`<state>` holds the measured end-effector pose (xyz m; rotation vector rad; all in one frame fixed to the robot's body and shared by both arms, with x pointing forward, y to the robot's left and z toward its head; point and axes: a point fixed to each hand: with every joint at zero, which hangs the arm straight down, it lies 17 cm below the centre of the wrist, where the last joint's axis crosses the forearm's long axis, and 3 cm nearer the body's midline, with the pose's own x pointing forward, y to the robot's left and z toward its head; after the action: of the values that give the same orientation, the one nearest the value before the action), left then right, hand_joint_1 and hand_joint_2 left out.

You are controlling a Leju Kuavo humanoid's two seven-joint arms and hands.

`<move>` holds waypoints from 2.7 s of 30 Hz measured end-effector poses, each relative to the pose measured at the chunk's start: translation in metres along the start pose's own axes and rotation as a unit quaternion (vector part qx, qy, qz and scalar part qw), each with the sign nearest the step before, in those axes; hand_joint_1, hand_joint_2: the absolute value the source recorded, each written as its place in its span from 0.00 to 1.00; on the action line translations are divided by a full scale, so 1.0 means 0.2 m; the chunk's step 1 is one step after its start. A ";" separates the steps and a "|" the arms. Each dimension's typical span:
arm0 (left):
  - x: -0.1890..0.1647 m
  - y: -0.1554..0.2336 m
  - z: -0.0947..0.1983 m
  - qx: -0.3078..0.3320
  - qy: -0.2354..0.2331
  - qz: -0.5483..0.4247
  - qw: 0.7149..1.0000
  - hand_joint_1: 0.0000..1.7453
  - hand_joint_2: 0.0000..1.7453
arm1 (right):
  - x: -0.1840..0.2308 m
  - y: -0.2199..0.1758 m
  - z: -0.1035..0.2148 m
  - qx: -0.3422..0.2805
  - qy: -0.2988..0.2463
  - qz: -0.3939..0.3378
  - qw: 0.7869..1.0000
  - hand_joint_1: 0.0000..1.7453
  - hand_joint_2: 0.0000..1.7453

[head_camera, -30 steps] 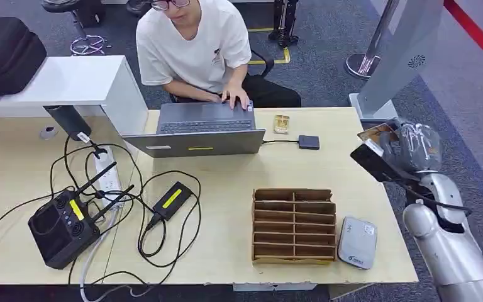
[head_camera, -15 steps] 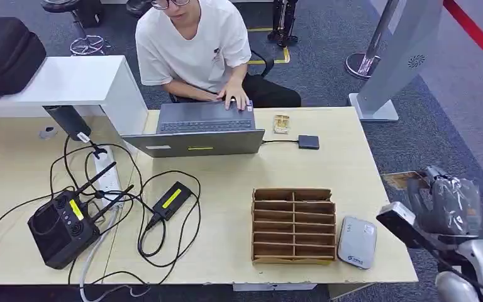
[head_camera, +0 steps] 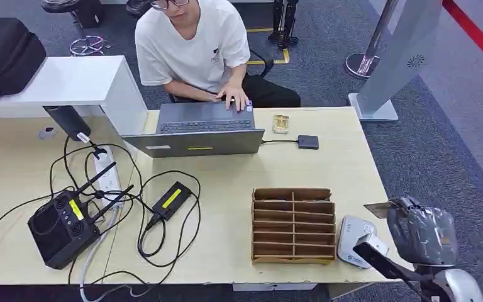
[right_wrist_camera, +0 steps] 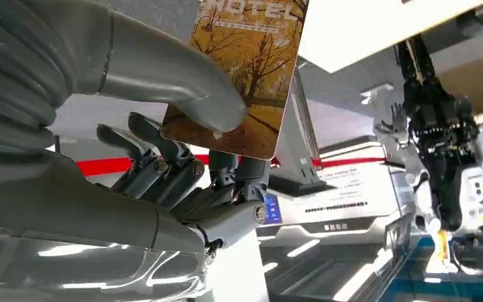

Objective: Pass the card to the sensor for recognition and then transmit it.

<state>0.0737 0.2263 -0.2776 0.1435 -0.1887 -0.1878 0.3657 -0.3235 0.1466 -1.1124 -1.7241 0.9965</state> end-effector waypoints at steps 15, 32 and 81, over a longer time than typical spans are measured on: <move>-0.01 0.00 0.00 0.000 0.006 -0.007 1.000 0.00 1.00 | 0.12 0.27 0.08 0.049 0.005 -0.025 0.998 1.00 1.00; -0.01 -0.01 0.00 -0.005 0.006 -0.006 1.000 0.00 1.00 | 0.16 0.48 0.23 0.096 0.030 -0.041 0.994 1.00 1.00; 0.06 -0.04 0.01 -0.019 -0.030 -0.076 0.996 0.00 1.00 | 0.82 -0.70 -1.32 -0.213 -0.153 0.141 0.955 1.00 1.00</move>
<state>0.0844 0.2167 -0.2755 0.1149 -0.2348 -0.3480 0.5287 -0.1636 0.3991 -1.5806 -2.1394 1.0356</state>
